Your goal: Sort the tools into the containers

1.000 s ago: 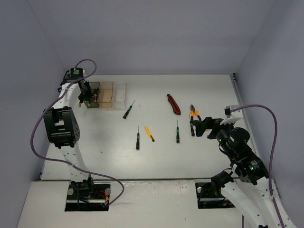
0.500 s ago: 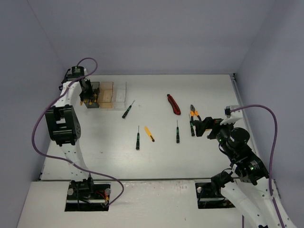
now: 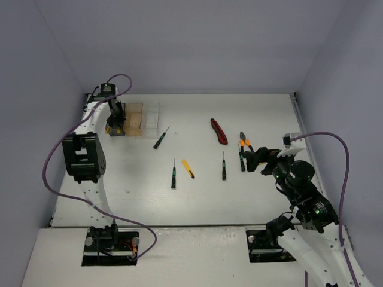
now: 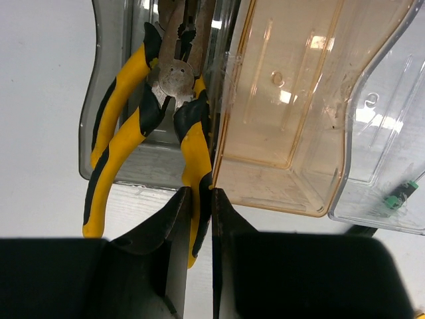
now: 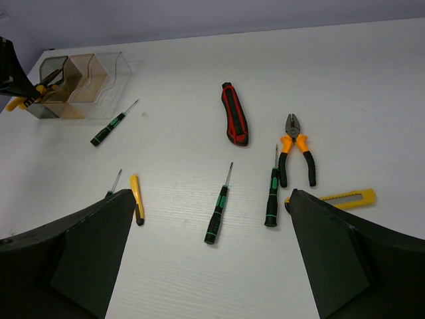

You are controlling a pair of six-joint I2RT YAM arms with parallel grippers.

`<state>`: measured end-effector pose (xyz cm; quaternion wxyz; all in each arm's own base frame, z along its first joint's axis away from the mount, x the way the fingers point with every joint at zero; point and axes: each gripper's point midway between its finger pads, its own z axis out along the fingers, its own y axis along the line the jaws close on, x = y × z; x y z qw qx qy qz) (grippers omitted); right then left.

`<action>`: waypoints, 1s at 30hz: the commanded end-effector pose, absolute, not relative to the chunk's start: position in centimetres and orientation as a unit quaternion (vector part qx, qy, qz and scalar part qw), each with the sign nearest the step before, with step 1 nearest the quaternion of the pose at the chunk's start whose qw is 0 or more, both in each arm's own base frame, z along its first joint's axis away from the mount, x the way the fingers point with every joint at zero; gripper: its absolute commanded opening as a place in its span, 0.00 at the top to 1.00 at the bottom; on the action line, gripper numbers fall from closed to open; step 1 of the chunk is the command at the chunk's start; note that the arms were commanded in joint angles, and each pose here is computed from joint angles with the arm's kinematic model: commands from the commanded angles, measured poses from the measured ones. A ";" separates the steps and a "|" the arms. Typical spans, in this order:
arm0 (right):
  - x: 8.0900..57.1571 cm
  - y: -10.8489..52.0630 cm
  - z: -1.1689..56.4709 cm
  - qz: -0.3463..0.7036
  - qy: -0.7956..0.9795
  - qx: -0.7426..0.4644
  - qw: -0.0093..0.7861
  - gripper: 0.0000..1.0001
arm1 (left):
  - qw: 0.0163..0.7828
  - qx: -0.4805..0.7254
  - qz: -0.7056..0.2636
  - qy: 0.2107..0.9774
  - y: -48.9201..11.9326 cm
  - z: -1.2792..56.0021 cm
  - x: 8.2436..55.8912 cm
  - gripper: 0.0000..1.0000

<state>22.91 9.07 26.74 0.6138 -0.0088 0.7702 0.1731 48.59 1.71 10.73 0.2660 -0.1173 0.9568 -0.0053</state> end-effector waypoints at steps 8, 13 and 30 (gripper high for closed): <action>23.3 9.6 27.8 0.187 0.755 -0.009 0.628 0.00 | 0.330 -0.127 0.062 0.933 4.4 15.8 50.8 0.83; 23.4 9.7 27.7 0.186 0.757 -0.010 0.627 0.00 | 0.338 -0.110 0.063 0.933 4.4 16.4 51.3 0.71; 26.0 7.8 27.1 0.125 0.779 0.061 0.612 0.00 | 0.482 -0.059 0.001 0.874 -2.0 31.6 44.4 0.35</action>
